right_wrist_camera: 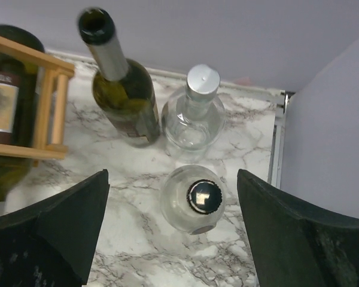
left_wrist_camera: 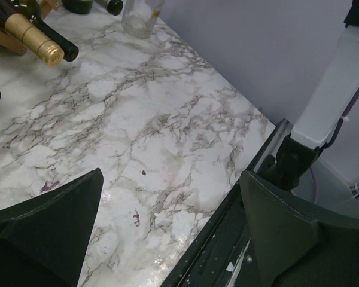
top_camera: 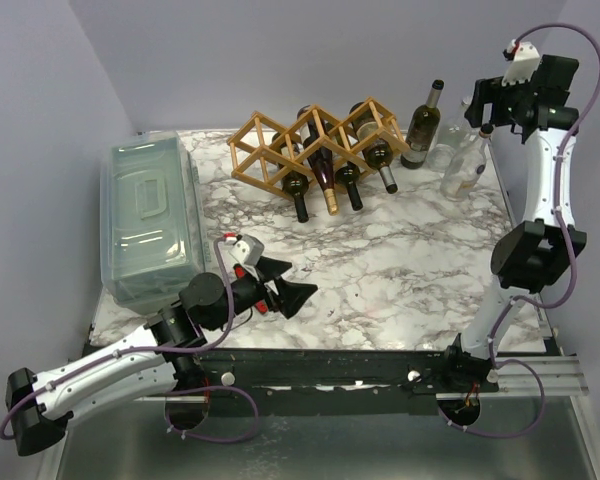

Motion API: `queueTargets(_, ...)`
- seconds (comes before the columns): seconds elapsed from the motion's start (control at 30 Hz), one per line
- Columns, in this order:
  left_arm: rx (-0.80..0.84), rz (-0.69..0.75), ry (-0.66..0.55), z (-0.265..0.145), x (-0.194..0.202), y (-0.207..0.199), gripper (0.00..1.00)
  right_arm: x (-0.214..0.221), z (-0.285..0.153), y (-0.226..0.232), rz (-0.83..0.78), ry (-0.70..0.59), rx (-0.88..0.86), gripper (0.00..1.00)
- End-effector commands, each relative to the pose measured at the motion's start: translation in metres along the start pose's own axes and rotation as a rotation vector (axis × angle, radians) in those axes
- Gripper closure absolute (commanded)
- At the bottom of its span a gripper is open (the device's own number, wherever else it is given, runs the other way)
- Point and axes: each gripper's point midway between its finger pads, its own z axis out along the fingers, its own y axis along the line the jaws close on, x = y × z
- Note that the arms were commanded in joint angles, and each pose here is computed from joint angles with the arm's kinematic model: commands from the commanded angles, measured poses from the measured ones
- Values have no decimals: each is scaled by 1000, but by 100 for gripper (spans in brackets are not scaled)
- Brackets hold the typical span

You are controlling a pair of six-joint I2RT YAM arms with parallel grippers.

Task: Take the wine bottle off the wine rack
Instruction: Place the wine bottle at the corner of the board, then pick up the wine bottle from the wine rack.

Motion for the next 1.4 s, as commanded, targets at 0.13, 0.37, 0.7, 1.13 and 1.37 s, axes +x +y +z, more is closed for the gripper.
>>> queueTargets(0.13, -9, -159, -74, -11, -42, -2, 1, -74, -98, 62, -18, -240, -189, 9)
queueTargets(0.37, -66, -200, -72, -14, -54, 6, 1, -53, -166, 132, -17, -312, -420, 5)
queueTargets(0.7, -167, -273, -41, -15, -62, 14, 1, 39, -201, 204, 93, -232, -722, 5)
queueTargets(1.13, -419, -289, 57, 10, -63, 46, 1, 125, -197, 236, 218, -161, -861, 5)
queueTargets(1.37, -573, -263, 122, 39, -49, 73, 1, 133, -180, 226, 243, -138, -779, 5)
